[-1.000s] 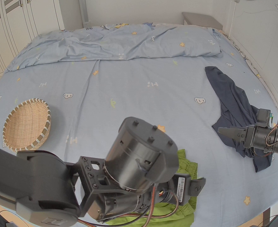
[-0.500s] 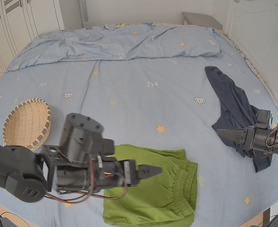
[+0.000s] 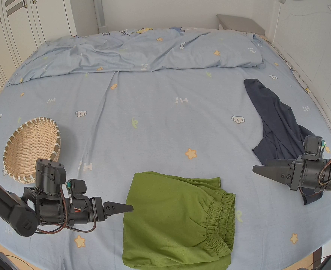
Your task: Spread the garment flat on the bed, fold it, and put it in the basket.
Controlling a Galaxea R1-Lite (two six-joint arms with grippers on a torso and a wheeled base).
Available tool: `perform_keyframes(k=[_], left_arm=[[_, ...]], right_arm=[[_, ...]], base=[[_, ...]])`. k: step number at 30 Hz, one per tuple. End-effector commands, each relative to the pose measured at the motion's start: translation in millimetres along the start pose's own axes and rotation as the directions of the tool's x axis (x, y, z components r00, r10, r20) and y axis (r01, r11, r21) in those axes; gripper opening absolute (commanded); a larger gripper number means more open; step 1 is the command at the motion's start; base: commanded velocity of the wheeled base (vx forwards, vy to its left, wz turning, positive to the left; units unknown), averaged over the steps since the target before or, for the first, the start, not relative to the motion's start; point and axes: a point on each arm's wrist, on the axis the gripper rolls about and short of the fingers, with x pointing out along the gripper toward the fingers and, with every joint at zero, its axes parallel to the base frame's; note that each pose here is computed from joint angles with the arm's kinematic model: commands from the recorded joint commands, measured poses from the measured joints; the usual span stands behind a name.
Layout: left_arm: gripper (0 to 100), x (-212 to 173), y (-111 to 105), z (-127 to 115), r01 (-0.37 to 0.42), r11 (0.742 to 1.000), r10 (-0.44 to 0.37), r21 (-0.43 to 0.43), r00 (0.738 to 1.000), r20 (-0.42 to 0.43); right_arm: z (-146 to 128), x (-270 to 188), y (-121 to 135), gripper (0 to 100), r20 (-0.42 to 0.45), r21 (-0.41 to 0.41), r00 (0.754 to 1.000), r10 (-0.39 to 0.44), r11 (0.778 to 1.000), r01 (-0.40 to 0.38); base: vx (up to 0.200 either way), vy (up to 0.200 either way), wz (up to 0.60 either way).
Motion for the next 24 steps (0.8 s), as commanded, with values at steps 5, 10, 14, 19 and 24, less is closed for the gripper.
perform_keyframes(k=[5, 10, 14, 19, 24], left_arm=[[100, 44.7, 19.6, -26.1, -0.001, 1.000, -0.001, -0.017, 0.992, -0.129], [100, 59.3, 12.9, -31.9, 0.032, 0.999, -0.033, -0.005, 0.989, -0.142], [100, 62.4, 3.6, -35.5, 0.082, 0.996, -0.078, 0.028, 0.988, -0.137], [100, 66.8, -5.5, -38.0, 0.131, 0.990, -0.125, 0.044, 0.985, -0.122], [100, 65.9, -9.0, -34.1, 0.164, 0.986, -0.162, 0.011, 0.984, -0.076]], right_arm=[[0.3, -4.2, 6.4, 100, 0.005, -0.012, 1.000, 0.017, 1.000, -0.017], [0.1, -3.7, 5.7, 100, 0.003, -0.010, 1.000, 0.015, 1.000, -0.015], [-0.2, -3.1, 5.3, 100, 0.001, -0.008, 1.000, 0.015, 1.000, -0.015], [-0.8, -2.0, 4.9, 100, -0.004, -0.006, 1.000, 0.015, 1.000, -0.015], [-0.9, -1.7, 4.7, 100, -0.005, -0.006, 1.000, 0.015, 1.000, -0.015]], base=[[0.000, 0.000, 0.00], [0.000, 0.000, 0.00], [0.000, 0.000, 0.00], [0.000, 0.000, 0.00], [0.000, 0.000, 0.00]])
